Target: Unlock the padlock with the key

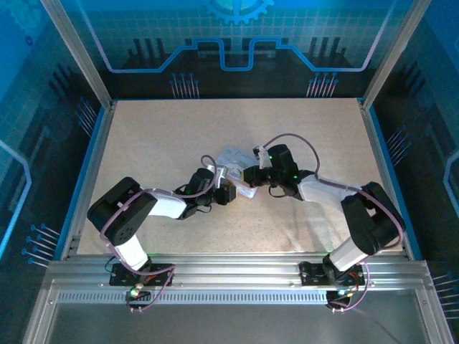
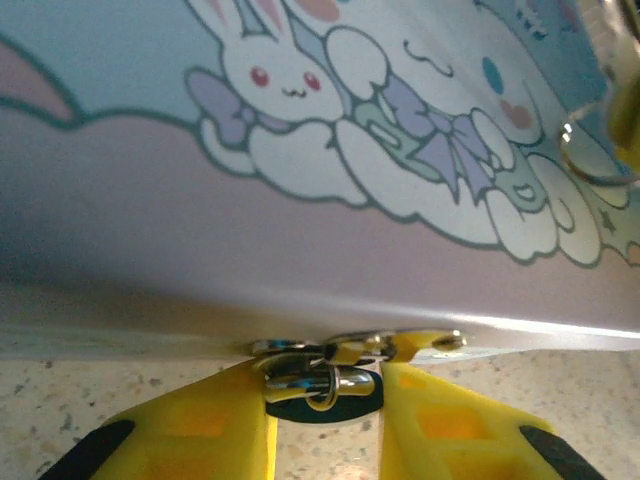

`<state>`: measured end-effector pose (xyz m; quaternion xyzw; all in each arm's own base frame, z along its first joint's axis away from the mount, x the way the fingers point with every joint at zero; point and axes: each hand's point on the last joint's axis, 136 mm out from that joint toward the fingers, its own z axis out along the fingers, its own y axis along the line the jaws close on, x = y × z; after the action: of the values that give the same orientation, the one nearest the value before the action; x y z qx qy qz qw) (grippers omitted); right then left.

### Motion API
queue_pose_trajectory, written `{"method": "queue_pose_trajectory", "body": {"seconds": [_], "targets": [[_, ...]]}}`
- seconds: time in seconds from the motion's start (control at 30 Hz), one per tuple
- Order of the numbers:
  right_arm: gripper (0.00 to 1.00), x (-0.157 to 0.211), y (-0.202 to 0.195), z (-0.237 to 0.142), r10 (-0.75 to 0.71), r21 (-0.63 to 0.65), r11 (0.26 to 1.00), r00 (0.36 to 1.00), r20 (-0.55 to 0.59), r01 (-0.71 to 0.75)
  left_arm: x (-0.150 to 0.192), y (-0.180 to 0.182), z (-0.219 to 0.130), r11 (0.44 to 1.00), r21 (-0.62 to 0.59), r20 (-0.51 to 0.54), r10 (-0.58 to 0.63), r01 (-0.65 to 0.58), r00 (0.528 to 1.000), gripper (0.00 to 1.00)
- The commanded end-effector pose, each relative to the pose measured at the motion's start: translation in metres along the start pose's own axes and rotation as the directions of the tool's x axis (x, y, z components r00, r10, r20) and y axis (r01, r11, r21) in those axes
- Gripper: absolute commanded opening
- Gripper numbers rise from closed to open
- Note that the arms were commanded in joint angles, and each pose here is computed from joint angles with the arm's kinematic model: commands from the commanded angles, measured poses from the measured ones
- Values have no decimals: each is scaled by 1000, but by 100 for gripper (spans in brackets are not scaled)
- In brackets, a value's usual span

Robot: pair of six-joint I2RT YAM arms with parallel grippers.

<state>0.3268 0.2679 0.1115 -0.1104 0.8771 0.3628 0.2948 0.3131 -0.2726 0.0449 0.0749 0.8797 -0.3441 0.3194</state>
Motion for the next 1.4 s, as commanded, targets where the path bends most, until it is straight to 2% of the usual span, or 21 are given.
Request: {"method": "queue_pose_trajectory", "body": {"seconds": [0.0,0.27,0.4,0.77,1.1,1.37], "targets": [[4,3,5,-18,-70,30,997,997,30,69,-15,-23,-9,996,49,-6,-71,72,997,26],[4,36,9,-55,-175,80,982,982,72,170,-15,-38,-18,973,66,-79,-217,222,973,17],[4,52,13,-66,-201,72,978,975,97,195,-19,-48,-21,959,93,-102,-260,269,960,16],[5,89,15,-59,-344,79,937,936,69,339,-25,-66,-31,915,133,-144,-362,381,921,16],[5,89,16,-43,-404,95,911,914,19,401,-27,-71,-31,878,159,-158,-429,451,890,17],[5,80,17,-38,-415,111,906,908,55,408,-24,-71,-28,863,162,-162,-455,478,876,16]]}}
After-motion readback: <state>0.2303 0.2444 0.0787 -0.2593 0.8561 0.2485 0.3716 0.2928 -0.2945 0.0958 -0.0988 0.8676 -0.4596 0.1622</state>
